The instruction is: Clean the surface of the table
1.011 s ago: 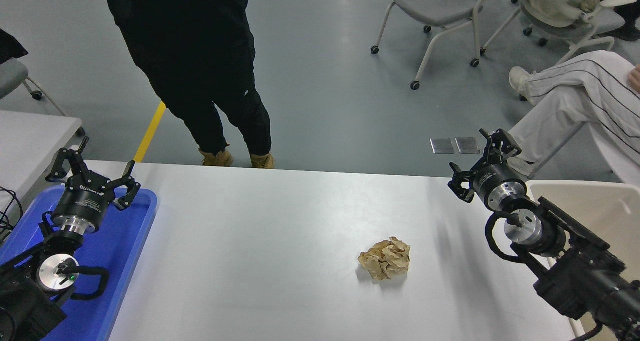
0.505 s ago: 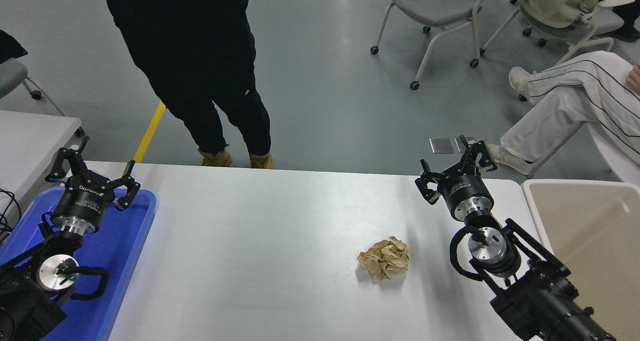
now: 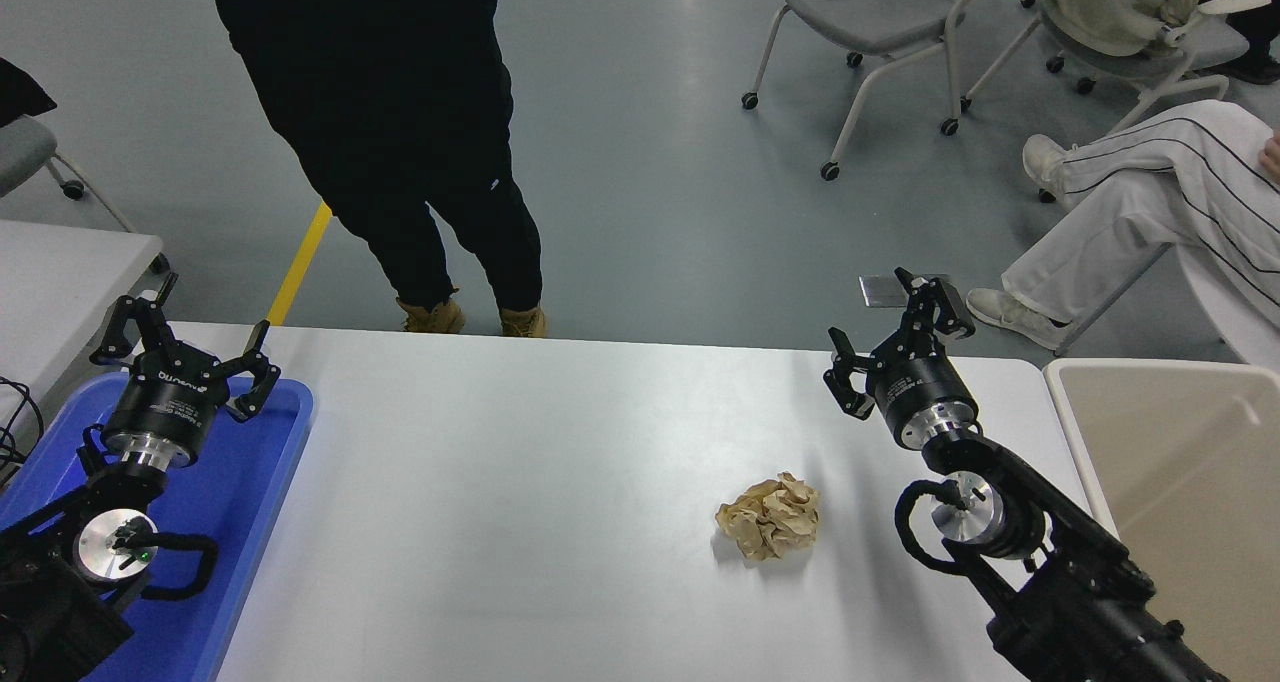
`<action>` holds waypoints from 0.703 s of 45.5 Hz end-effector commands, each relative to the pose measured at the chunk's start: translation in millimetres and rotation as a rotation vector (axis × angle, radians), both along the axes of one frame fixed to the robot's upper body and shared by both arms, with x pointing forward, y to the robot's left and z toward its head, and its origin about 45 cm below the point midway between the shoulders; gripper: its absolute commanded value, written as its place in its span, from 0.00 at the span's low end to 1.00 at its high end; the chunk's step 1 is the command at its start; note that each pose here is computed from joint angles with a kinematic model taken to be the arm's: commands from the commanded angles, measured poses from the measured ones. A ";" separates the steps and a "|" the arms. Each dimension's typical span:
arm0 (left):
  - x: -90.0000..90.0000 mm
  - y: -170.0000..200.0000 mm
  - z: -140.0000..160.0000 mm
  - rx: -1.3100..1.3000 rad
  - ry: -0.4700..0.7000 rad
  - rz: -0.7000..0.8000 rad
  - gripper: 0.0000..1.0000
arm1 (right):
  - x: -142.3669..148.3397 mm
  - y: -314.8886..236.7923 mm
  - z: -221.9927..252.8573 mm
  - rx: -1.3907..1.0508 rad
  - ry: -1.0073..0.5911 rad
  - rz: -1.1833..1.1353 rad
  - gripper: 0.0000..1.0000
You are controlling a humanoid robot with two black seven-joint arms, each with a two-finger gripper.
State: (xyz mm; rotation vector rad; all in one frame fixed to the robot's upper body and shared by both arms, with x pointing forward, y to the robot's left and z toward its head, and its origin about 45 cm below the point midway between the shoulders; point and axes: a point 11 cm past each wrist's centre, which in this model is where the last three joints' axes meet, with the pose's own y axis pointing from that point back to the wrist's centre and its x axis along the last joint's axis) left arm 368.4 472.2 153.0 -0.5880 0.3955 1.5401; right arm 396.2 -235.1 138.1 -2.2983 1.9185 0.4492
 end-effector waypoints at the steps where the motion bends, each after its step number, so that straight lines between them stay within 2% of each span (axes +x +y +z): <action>1: 0.1 -0.2 0.0 0.000 0.000 -0.001 1.00 | -25.3 12.8 -7.4 -0.222 -0.049 0.203 1.00; 12: 0.6 -0.3 0.6 0.000 -0.002 -0.001 1.00 | -51.5 -8.2 -32.4 -0.466 -0.001 0.367 1.00; 20: 0.1 -0.3 0.1 -0.001 -0.001 -0.002 1.00 | -53.5 -40.1 -25.2 -0.548 0.006 0.373 1.00; 32: -0.1 0.2 0.0 0.000 0.000 0.001 1.00 | -59.8 -57.5 1.3 -0.688 -0.051 0.460 1.00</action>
